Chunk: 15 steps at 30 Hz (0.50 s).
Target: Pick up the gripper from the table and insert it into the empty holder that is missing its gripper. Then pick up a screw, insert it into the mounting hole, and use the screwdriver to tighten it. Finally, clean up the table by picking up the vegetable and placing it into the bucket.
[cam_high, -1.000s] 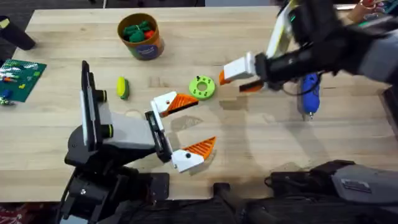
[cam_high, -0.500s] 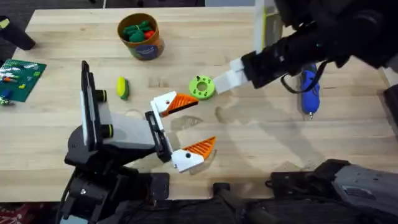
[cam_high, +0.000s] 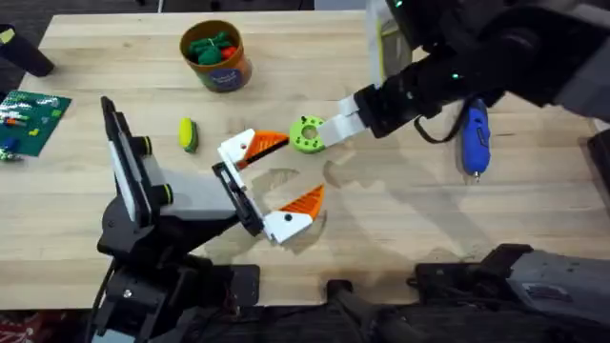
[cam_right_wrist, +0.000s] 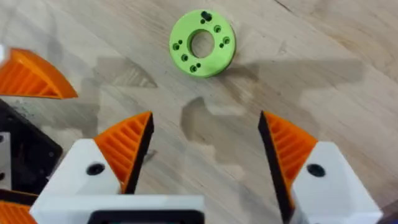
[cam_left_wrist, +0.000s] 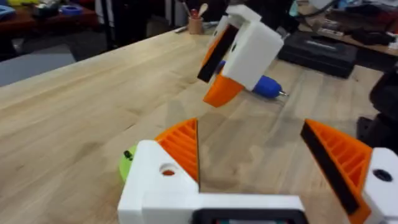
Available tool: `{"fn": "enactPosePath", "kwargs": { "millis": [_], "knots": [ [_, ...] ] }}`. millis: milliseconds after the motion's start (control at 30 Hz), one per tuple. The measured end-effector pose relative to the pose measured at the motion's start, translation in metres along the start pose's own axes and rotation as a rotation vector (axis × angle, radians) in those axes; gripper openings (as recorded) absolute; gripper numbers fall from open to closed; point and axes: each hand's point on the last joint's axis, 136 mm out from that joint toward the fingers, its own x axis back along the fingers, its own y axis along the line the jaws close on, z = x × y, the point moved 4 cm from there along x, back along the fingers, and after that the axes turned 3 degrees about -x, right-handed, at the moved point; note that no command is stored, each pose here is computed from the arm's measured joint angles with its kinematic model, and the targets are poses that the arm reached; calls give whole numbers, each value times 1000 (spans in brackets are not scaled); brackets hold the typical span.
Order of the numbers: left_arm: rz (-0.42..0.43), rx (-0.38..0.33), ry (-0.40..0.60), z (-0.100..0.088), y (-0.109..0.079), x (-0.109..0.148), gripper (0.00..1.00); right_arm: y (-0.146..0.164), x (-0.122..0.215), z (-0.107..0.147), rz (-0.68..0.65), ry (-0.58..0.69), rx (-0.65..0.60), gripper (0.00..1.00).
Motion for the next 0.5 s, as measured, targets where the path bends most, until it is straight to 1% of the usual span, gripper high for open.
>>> {"fn": "enactPosePath", "kwargs": {
  "millis": [100,333,500],
  "knots": [
    [-29,-12,-2,-1,4,0,986,0,-10,-8,-2,-14,3,994],
    [-54,-53,-1,-1,7,0,986,4,-30,-27,-47,-64,13,994],
    [-55,-61,-1,-1,7,0,986,8,-33,-29,-72,-67,15,994]
  ]
}}
